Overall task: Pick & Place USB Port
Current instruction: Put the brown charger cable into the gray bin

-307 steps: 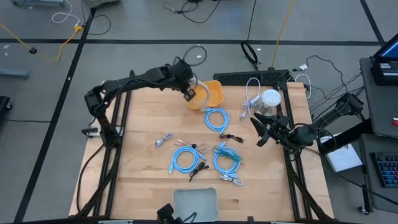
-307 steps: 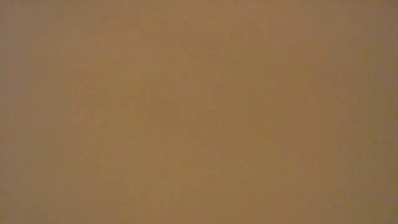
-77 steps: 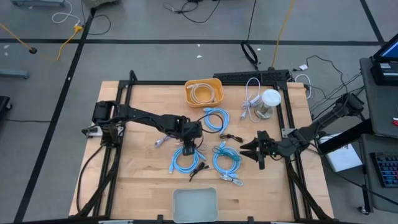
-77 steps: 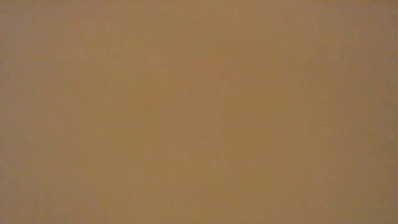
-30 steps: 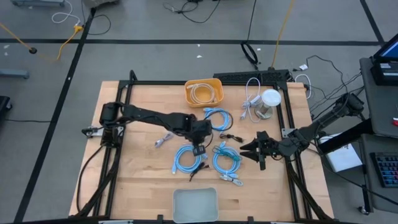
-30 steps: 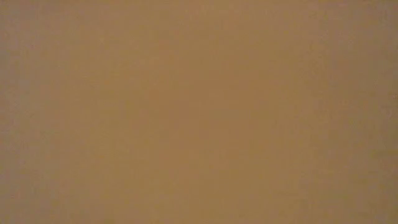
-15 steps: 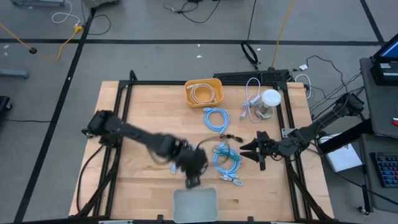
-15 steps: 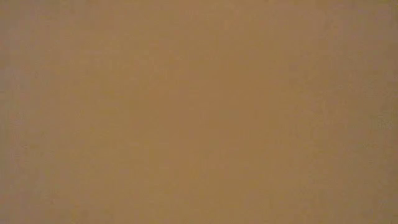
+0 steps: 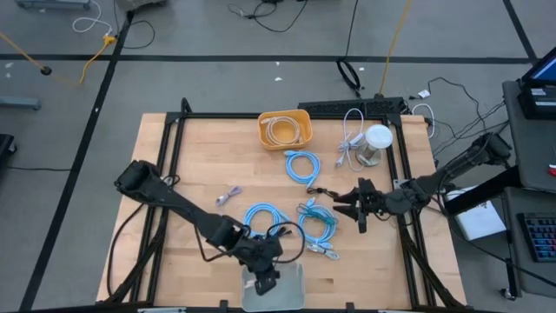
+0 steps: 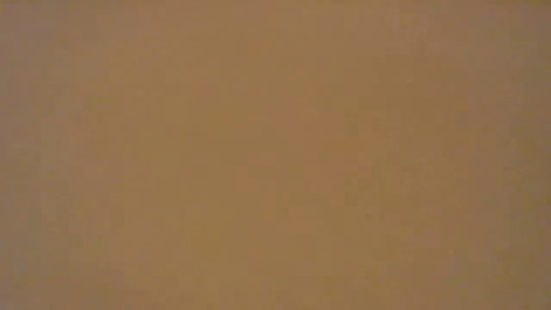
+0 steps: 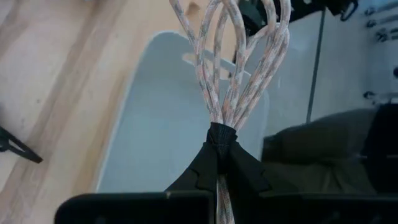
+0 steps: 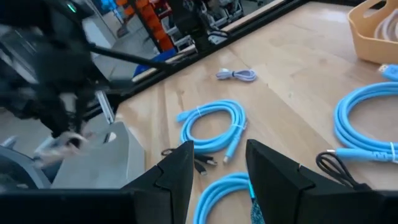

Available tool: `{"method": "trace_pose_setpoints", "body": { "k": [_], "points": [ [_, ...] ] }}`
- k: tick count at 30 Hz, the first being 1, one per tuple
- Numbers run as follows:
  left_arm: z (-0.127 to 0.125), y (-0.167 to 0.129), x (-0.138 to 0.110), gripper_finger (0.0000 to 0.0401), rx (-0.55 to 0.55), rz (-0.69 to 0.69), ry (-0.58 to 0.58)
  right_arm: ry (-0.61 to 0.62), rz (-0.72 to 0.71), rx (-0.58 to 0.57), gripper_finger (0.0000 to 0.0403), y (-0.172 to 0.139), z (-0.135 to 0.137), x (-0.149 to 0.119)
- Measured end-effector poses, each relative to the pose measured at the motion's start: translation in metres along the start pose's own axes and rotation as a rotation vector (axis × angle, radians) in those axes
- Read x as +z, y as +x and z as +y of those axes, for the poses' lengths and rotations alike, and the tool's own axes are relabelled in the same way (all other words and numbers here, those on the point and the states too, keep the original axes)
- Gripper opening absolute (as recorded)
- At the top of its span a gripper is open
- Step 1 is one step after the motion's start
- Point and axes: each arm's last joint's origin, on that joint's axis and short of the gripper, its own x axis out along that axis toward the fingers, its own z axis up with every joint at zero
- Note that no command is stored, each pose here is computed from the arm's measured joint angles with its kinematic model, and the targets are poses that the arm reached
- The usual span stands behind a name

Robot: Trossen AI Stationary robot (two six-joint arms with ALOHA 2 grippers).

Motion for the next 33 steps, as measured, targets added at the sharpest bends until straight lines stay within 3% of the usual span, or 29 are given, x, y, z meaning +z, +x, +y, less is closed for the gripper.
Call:
{"method": "trace_pose_setpoints", "body": {
  "k": [6,16,24,33],
  "points": [
    [0.015,0.012,-0.015,0.0012,-0.009,0.042,-0.022,0.004,-0.006,0.003,0.0139,0.0,0.0,0.001],
    [0.021,0.015,-0.014,0.0014,-0.049,0.092,0.019,0.004,-0.007,0.0,0.0139,0.0,0.0,0.001],
    [0.028,0.013,-0.004,0.0073,-0.05,0.081,0.05,0.004,-0.007,0.0,0.0139,0.0,0.0,0.001],
    [0.03,0.012,-0.001,0.0032,-0.099,0.137,0.079,0.011,-0.007,0.0,0.0139,0.0,0.0,0.001]
  ]
}}
